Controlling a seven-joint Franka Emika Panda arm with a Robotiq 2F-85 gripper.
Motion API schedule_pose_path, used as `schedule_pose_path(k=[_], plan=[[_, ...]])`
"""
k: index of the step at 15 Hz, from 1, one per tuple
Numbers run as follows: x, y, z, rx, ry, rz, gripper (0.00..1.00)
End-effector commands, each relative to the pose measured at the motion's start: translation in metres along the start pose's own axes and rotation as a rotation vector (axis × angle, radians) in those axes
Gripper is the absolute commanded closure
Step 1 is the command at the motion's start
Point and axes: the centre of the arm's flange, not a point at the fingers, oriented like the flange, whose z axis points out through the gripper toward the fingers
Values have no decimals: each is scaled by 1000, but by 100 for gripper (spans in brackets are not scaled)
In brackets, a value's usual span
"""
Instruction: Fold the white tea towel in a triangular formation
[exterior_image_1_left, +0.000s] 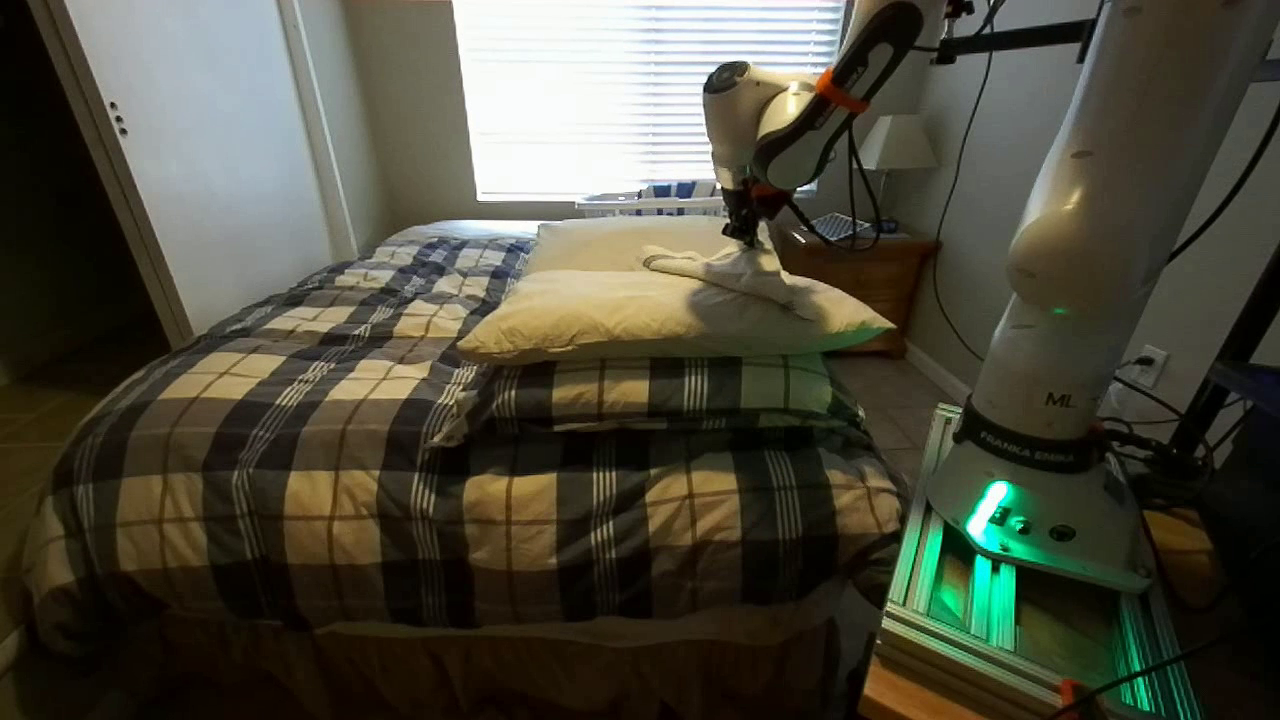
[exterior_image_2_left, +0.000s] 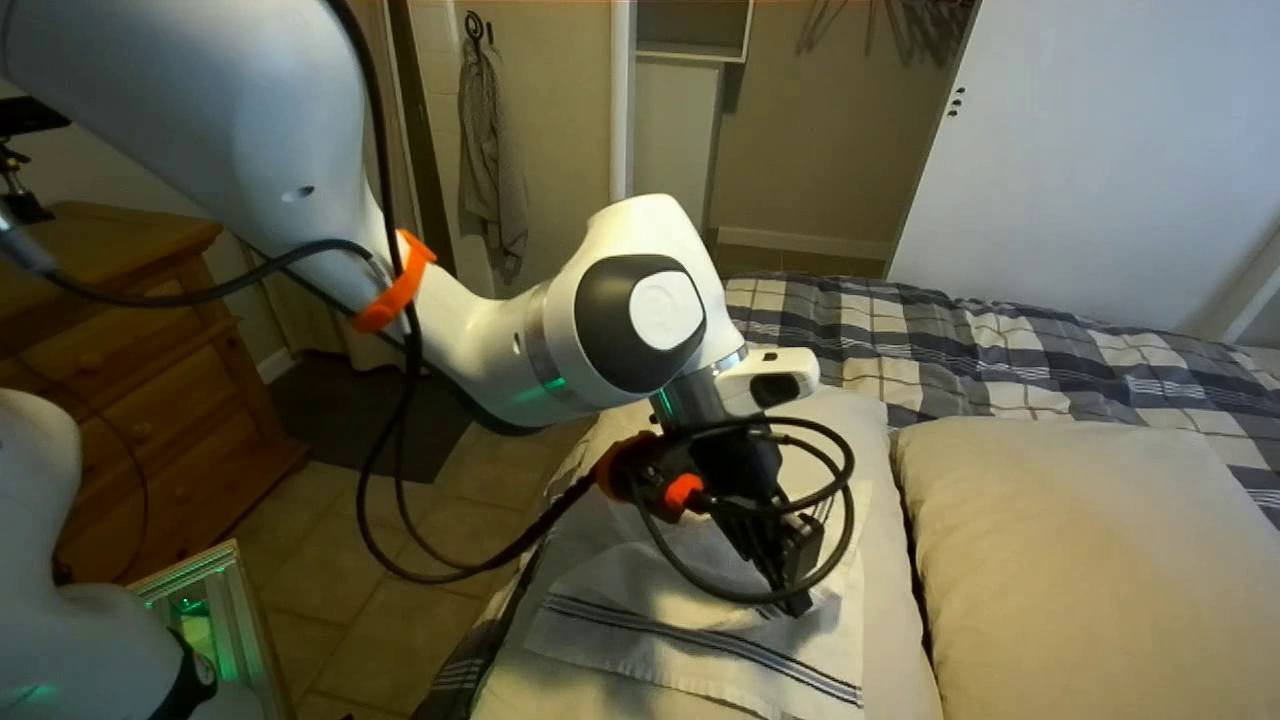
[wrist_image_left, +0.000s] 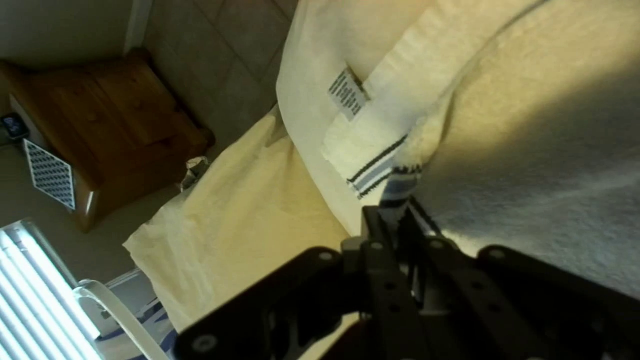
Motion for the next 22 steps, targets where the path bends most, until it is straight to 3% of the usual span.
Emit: schedule_pose_path(k=[1, 8, 13, 17, 18, 19, 22], plan=[[0, 1, 27, -17, 43, -8, 98], [-3, -2, 48, -4, 129, -35, 98], [-6, 15, 57, -56, 127, -52, 98], [-5, 10, 65, -42, 132, -50, 97], [-4, 8, 66, -29, 132, -44, 66], [-4, 6, 67, -26, 134, -43, 64], [-2, 6, 65, -21, 148, -42, 45]])
